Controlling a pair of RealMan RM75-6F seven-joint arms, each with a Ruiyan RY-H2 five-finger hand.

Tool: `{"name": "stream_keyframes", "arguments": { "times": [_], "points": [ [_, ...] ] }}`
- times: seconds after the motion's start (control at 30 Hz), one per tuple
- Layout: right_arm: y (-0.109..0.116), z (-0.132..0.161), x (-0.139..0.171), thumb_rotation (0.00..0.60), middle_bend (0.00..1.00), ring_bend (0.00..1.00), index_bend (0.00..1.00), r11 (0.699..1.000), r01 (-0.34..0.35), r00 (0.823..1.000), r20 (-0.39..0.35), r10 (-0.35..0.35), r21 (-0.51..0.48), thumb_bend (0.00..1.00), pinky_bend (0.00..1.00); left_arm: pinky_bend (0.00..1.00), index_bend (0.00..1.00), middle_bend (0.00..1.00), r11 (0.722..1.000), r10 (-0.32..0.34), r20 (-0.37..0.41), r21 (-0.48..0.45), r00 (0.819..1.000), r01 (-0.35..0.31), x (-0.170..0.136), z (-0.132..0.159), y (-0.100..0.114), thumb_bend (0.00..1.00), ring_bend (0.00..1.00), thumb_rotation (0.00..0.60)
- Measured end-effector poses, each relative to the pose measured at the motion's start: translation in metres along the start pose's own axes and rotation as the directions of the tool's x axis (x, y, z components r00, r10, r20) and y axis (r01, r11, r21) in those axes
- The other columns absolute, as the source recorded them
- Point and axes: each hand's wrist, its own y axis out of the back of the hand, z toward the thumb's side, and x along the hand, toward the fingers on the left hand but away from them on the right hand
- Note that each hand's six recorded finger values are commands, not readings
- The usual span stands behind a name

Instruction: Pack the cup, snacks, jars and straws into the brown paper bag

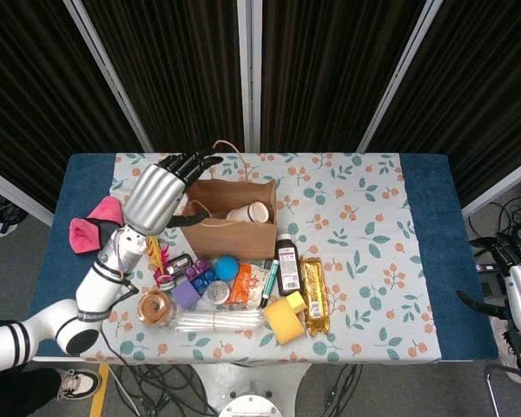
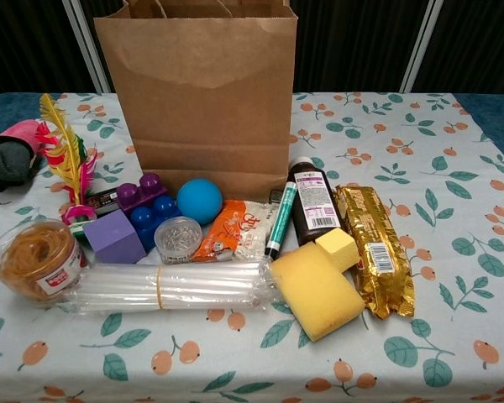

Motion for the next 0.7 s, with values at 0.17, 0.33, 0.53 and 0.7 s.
{"name": "stream_keyframes", "arguments": {
  "times": [0.17,0.33,0.53,0.7],
  "points": [
    [-0.002,0.0,0.0,0.6,0.25,0.13,0.27,1.0,-0.006,1.0,-0.003,0.006,-0.006,0.0,0.23,0.39,0.29,0.29,0.995,0.025,-0.069,0.101,0.997,-0.018,-0.013,-0.025,0.025,0.19,0.28,0.6],
    [-0.003,0.0,0.001,0.6,0.25,0.13,0.27,1.0,-0.011,1.0,-0.004,0.011,-0.011,0.0,0.23,0.39,0.3,0.29,0.986,0.041,-0.258,0.167,0.965,0.003,-0.051,-0.079,0.048,0.19,0.28,0.6],
    [-0.005,-0.001,0.002,0.6,0.25,0.13,0.27,1.0,-0.018,1.0,-0.004,0.018,-0.01,0.0,0.23,0.38,0.3,0.29,0.974,-0.071,-0.446,0.162,0.892,0.158,-0.122,-0.128,0.033,0.18,0.28,0.6],
    [-0.006,0.005,0.002,0.6,0.25,0.13,0.27,1.0,-0.022,1.0,-0.017,0.022,-0.003,0.0,0.23,0.38,0.3,0.29,0.932,-0.24,-0.482,0.129,0.842,0.34,-0.182,-0.134,-0.006,0.17,0.28,0.6]
  ]
}}
